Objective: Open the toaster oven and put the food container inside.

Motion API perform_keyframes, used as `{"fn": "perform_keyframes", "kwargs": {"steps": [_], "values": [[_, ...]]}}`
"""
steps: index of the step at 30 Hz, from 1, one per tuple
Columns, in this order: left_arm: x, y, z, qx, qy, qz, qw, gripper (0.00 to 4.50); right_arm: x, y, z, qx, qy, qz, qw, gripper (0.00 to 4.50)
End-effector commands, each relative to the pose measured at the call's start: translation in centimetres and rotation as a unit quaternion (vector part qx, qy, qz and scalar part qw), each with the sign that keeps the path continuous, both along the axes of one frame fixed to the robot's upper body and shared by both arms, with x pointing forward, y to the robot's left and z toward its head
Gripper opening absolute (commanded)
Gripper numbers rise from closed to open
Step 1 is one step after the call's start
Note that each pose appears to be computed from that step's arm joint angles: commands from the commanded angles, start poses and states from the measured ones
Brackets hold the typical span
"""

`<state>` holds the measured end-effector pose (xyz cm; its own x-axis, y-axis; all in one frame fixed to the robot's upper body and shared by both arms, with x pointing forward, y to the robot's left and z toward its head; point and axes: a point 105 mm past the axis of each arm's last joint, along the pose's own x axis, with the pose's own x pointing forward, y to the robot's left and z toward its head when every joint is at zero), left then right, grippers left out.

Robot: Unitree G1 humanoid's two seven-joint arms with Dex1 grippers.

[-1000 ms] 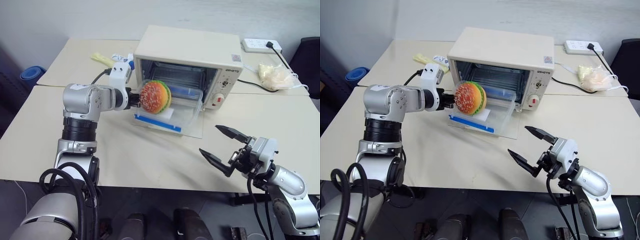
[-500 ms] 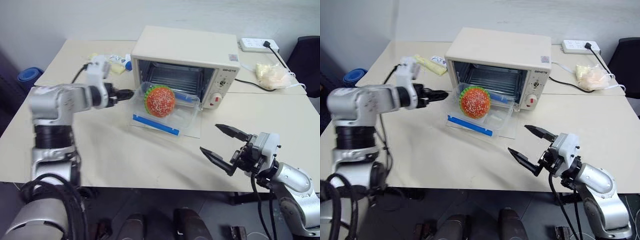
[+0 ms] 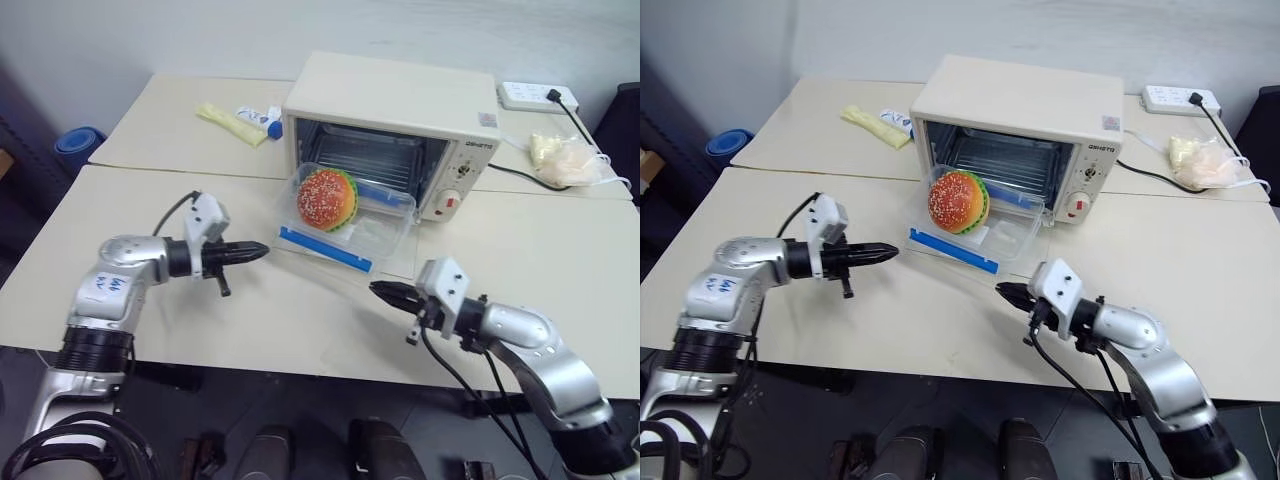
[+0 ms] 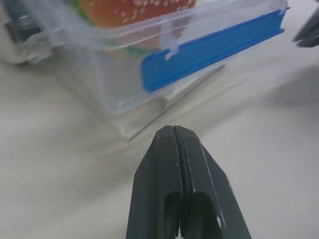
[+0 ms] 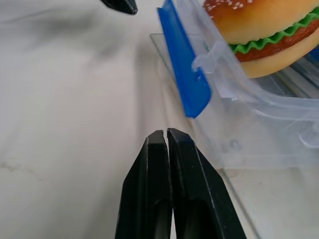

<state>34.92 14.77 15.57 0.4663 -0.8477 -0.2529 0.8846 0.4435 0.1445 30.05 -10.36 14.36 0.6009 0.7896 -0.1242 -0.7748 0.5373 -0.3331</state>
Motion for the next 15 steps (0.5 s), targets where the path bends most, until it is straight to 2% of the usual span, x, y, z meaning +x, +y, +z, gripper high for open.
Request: {"fn": "perform_keyframes", "kwargs": {"steps": [1, 9, 15], "values": [[0.8, -1.1, 1.3, -0.02, -0.041, -0.004, 0.999, 0.0, 1.4, 0.2, 1.1, 0.004, -0.033, -0.022, 0.999, 0.04], [4.6, -2.1, 1.8, -0.052, -0.075, 0.078, 0.993, 0.0, 5.3, -1.3, 3.0, 0.015, -0.081, -0.089, 0.993, 0.04], [6.4, -3.0, 2.2, -0.084, -0.092, 0.117, 0.985, 0.0, 7.8, -1.9, 4.7, 0.028, -0.112, -0.123, 0.986, 0.04]]}}
